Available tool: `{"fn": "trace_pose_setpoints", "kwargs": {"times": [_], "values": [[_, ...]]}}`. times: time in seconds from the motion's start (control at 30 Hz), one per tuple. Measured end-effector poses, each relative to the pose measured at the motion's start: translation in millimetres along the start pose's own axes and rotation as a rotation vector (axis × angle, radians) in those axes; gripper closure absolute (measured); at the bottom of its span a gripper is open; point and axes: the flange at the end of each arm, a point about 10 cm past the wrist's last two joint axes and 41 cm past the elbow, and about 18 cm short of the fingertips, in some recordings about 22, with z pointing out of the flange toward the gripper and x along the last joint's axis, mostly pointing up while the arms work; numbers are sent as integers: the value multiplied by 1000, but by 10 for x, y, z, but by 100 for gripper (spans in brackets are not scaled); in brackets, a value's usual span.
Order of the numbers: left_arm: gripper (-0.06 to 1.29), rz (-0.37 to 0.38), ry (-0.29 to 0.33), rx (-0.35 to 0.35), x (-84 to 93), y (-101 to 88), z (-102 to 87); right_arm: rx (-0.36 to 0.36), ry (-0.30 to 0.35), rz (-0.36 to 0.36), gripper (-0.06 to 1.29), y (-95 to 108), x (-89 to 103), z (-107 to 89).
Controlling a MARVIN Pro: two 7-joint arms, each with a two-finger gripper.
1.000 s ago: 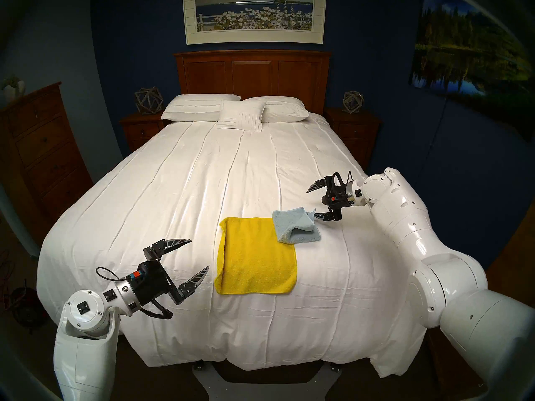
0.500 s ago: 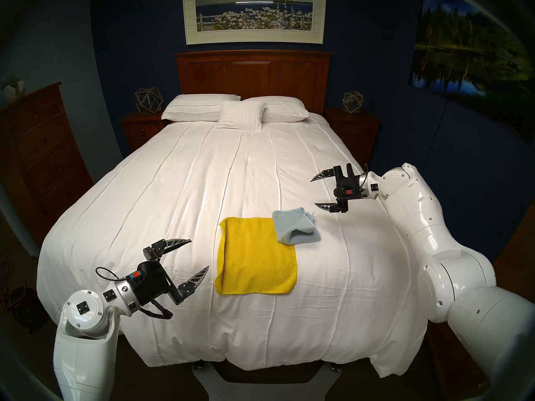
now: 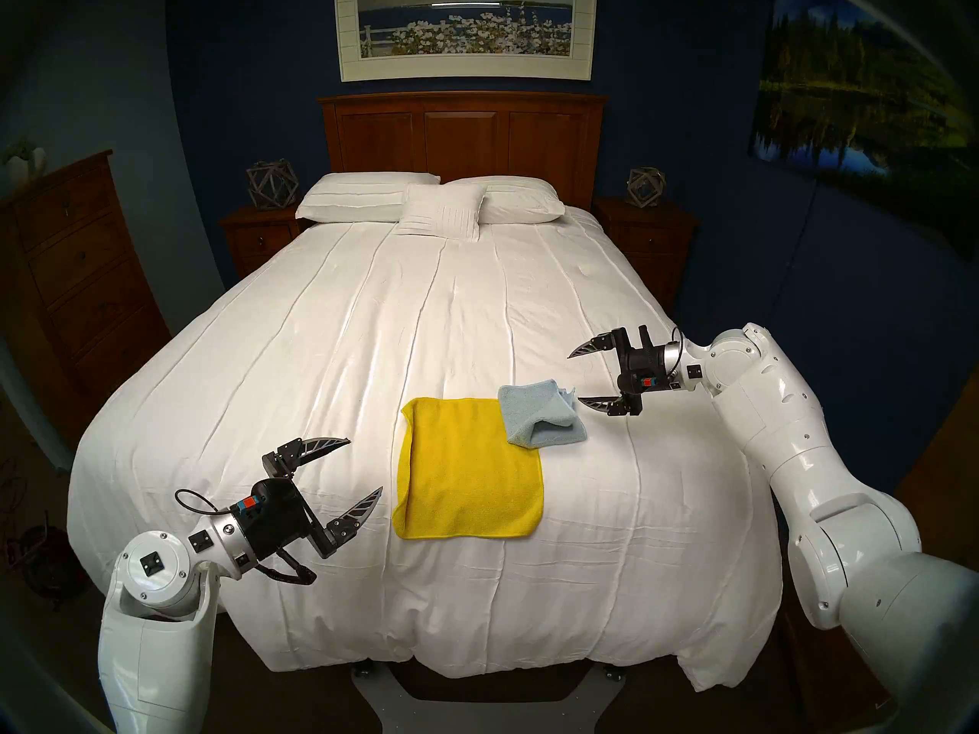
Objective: Fold the hand towels twice and stack them up
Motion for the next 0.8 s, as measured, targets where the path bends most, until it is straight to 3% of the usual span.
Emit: {"fn": "trace_pose_setpoints", "kwargs": {"times": [0.4, 0.63, 0.8], "values": [[-4, 0, 0, 0, -1, 2, 0, 64, 69, 32, 0, -155, 281, -37], [-4, -1, 0, 0, 0, 2, -2, 162, 102, 107, 0, -238, 441, 6], [-4, 0, 0, 0, 1, 2, -3, 222, 100, 164, 0, -262, 449, 53]]}}
